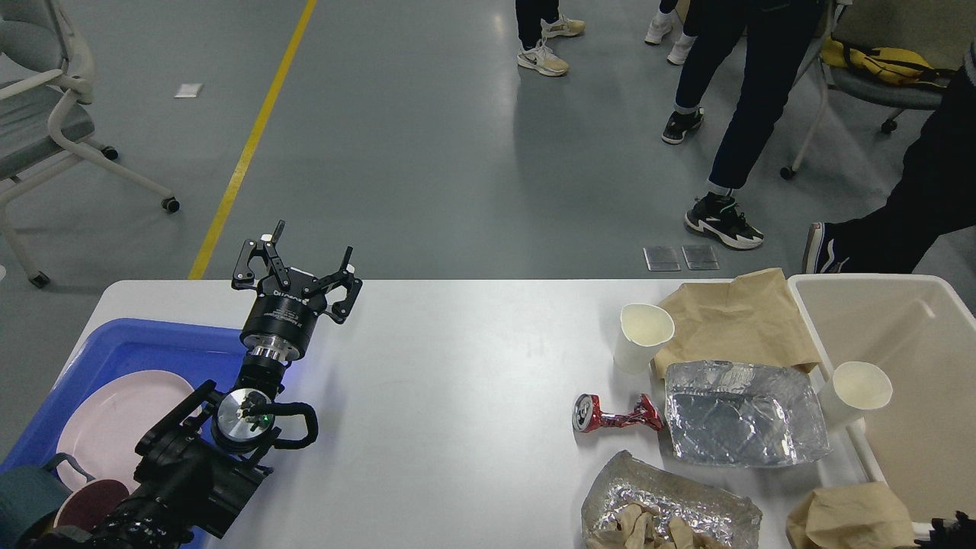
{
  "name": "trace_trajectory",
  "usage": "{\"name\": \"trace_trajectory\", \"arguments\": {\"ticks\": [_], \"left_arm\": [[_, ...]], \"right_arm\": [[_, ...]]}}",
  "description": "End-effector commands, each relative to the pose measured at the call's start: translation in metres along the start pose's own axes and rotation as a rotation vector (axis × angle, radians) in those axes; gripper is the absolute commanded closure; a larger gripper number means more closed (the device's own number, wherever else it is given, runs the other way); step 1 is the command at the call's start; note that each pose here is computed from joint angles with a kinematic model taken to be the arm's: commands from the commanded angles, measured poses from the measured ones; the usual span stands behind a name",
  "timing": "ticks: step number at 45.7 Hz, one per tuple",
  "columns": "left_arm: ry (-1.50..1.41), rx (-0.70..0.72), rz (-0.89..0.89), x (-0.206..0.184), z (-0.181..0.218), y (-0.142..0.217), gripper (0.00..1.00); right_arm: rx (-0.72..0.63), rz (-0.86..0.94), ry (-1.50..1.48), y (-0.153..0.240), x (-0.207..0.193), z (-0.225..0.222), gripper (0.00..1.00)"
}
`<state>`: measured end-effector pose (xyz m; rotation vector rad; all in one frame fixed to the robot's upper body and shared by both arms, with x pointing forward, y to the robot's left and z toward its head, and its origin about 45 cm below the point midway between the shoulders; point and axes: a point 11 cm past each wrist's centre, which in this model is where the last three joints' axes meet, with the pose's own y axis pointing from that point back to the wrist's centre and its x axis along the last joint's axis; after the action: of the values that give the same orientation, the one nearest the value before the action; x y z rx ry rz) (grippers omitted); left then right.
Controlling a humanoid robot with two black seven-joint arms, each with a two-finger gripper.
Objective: Tidy desktop
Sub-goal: 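Lower the right gripper and grasp the brown paper bag, then lift the paper bag and drop it into the white bin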
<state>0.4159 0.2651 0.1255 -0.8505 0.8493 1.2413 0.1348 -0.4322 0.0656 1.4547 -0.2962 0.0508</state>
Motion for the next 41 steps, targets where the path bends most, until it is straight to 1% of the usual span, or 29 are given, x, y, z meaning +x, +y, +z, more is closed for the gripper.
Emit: {"name": "trace_trajectory", "arguments": {"ticks": [1, 9, 17, 22, 27, 33, 41], "left_arm": [[0.0, 0.0, 0.0, 0.0, 0.0, 0.0, 0.03], [0.0, 0.0, 0.0, 0.0, 0.0, 0.0, 0.03], [0.0, 0.0, 0.0, 0.0, 0.0, 0.0, 0.03], [0.0, 0.0, 0.0, 0.0, 0.0, 0.0, 0.03], [0.0, 0.0, 0.0, 0.0, 0.0, 0.0, 0.03], [0.0, 0.0, 0.0, 0.0, 0.0, 0.0, 0.03], [0.0, 0.0, 0.0, 0.0, 0.0, 0.0, 0.03]], "right_arm": [[-0.016, 0.018, -0.026, 0.004, 0.004, 0.009, 1.0], [-0.04, 0.059, -0.045, 0.013, 0.02, 0.023, 1.0], [-0.057, 0.165, -0.057, 0.034, 0.065, 0.033, 1.0], [-0.068, 0.225, -0.026, 0.06, 0.099, 0.039, 1.0], [-0.029, 0.222, 0.047, 0.095, 0.126, 0.04, 1.0], [0.046, 0.197, 0.124, 0.135, 0.159, 0.03, 1.0], [0.129, 0.215, 0.12, 0.18, 0.197, 0.004, 1.0]]}}
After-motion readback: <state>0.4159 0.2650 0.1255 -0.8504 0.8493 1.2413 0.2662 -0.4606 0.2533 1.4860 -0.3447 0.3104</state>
